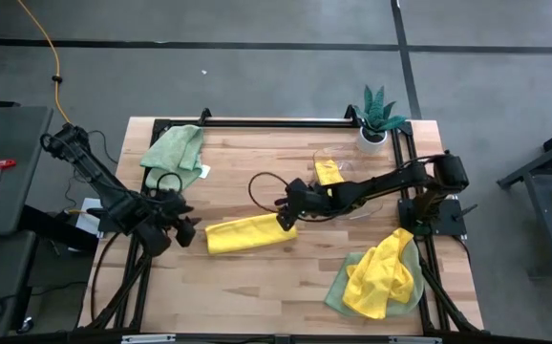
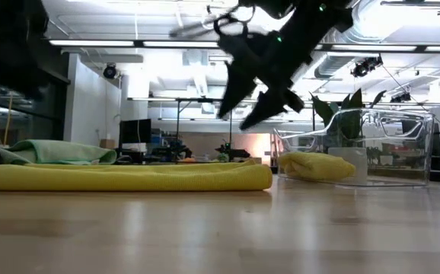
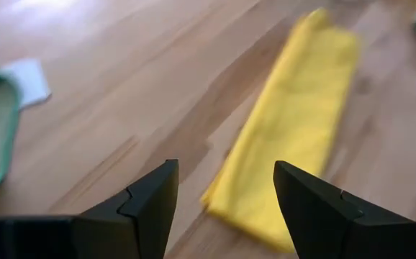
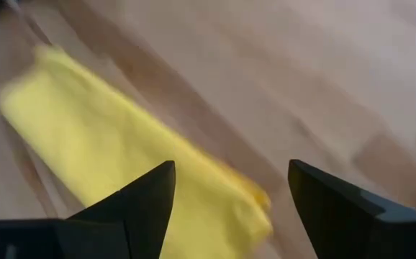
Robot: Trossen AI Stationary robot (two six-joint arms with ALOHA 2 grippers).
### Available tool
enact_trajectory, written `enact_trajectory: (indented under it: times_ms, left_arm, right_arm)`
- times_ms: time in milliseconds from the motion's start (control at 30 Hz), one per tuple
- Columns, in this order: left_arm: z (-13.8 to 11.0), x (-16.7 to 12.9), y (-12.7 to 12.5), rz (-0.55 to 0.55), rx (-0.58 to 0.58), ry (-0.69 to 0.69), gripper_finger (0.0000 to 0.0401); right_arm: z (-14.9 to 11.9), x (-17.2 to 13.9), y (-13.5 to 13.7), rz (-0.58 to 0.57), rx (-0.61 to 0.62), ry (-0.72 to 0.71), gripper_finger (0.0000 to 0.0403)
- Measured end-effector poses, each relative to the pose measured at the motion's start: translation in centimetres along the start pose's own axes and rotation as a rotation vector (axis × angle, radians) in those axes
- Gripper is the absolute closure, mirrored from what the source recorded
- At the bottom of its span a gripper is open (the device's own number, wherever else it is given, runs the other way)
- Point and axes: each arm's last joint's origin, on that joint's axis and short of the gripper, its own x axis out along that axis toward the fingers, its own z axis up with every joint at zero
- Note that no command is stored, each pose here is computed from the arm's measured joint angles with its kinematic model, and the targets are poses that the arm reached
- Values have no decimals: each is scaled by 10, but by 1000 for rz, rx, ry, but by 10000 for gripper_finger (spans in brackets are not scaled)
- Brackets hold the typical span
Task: Fold microfiber towels
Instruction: Fold the top yellow microfiber towel
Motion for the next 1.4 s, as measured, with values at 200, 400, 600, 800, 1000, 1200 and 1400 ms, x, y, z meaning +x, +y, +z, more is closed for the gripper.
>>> enact_trajectory:
  times_ms: [200, 400, 600, 800, 1000, 1200, 1400]
  left_arm:
    - [5, -2, -20, -167, 189, -63, 185]
    - [-3, 13, -43, -203, 432, -20, 185]
    - [-16, 42, -56, -160, 577, 95, 185]
    - [-25, 65, -65, -156, 636, 190, 185]
    - [-30, 84, -64, -108, 656, 263, 185]
    - [-33, 93, -63, -77, 740, 284, 185]
    - [-30, 97, -59, -69, 892, 295, 185]
  right_arm:
    - [23, -24, 8, 100, -106, -159, 141]
    - [28, -32, 13, 216, -265, -172, 142]
    - [21, -29, 15, 264, -334, -104, 142]
    - [18, -28, 13, 245, -347, -66, 142]
    - [9, -20, 8, 223, -372, 29, 142]
    - [-7, 4, 10, 259, -394, 119, 142]
    - [-25, 18, 17, 263, -465, 160, 142]
